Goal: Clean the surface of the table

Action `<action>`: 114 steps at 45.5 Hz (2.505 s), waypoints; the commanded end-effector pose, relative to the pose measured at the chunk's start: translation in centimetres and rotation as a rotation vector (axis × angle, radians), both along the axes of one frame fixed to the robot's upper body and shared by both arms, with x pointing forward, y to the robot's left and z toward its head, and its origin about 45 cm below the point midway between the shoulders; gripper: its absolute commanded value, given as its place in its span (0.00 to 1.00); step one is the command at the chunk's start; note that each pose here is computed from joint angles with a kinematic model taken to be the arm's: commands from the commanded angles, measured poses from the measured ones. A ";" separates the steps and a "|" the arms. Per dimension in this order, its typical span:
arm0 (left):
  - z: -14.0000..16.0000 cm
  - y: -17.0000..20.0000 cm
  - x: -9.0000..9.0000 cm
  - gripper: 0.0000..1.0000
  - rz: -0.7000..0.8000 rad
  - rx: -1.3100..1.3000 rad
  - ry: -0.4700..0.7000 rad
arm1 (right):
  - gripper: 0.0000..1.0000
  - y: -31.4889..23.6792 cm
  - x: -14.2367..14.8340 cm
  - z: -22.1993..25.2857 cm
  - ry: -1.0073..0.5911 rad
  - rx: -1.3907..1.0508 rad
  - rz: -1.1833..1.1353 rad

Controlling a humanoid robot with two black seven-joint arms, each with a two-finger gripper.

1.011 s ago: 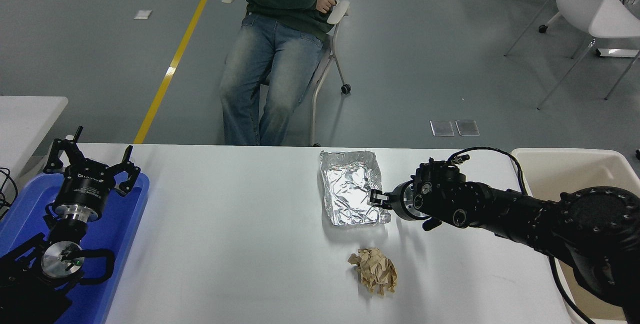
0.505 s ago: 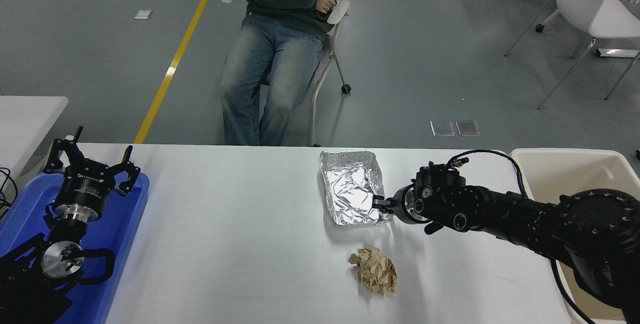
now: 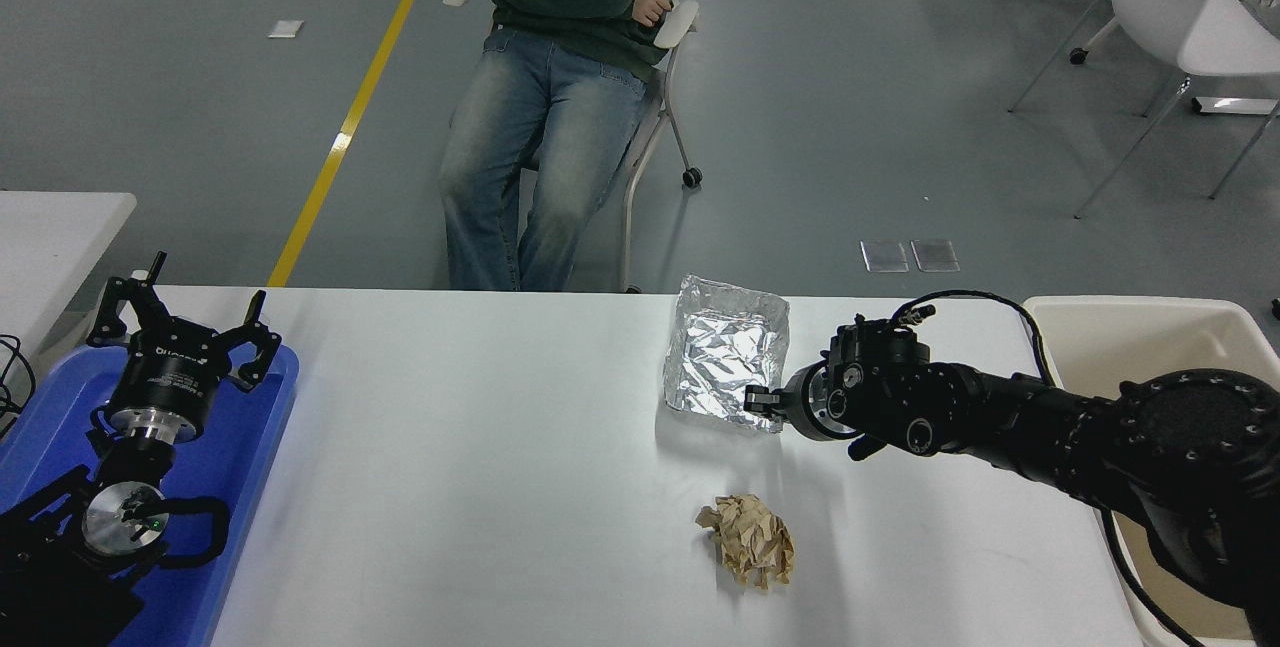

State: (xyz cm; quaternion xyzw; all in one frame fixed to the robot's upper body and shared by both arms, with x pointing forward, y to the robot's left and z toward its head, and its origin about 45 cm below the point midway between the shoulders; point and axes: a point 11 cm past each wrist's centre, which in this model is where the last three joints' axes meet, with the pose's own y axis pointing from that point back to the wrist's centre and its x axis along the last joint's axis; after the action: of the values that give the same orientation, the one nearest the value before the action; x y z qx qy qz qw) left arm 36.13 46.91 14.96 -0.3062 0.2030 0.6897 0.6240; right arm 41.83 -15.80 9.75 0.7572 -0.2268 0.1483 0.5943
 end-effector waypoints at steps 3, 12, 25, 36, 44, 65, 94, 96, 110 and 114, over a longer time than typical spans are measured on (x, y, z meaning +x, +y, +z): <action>0.0 0.0 0.0 1.00 0.000 0.000 0.000 | 0.00 1.8 -0.1 0.8 0.012 0.070 0.001; 0.0 0.0 0.0 1.00 0.000 0.000 0.000 | 0.00 3.6 0.0 2.1 0.016 0.137 0.012; 0.0 0.0 0.0 1.00 -0.001 0.000 0.001 | 0.00 7.4 0.1 5.8 0.002 0.250 0.071; 0.0 0.0 0.0 1.00 0.000 0.000 0.000 | 0.00 3.4 2.2 9.8 -0.051 0.288 0.017; 0.0 0.0 0.0 1.00 0.000 0.000 0.000 | 0.00 0.1 3.4 13.3 -0.095 0.304 -0.011; 0.0 0.0 0.0 1.00 0.000 0.000 0.000 | 0.00 -7.9 5.0 26.3 -0.218 0.340 -0.047; 0.0 0.0 0.0 1.00 0.000 0.000 0.000 | 0.00 -9.9 3.7 28.8 -0.222 0.362 -0.045; 0.0 0.0 0.0 1.00 0.001 0.000 0.001 | 0.00 -9.8 3.7 28.6 -0.218 0.361 -0.045; 0.0 0.0 0.0 1.00 0.000 0.000 0.000 | 0.00 -10.0 3.6 27.4 -0.199 0.349 -0.053; 0.0 0.0 0.0 1.00 0.000 0.000 0.000 | 0.00 -10.4 3.7 27.5 -0.203 0.346 -0.063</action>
State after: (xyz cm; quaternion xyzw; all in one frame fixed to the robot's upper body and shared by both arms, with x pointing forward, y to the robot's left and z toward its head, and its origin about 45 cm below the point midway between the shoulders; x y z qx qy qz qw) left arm 36.13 46.91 14.96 -0.3063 0.2030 0.6897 0.6240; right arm 45.49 -25.66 37.48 0.8249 -0.3266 0.1676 0.4299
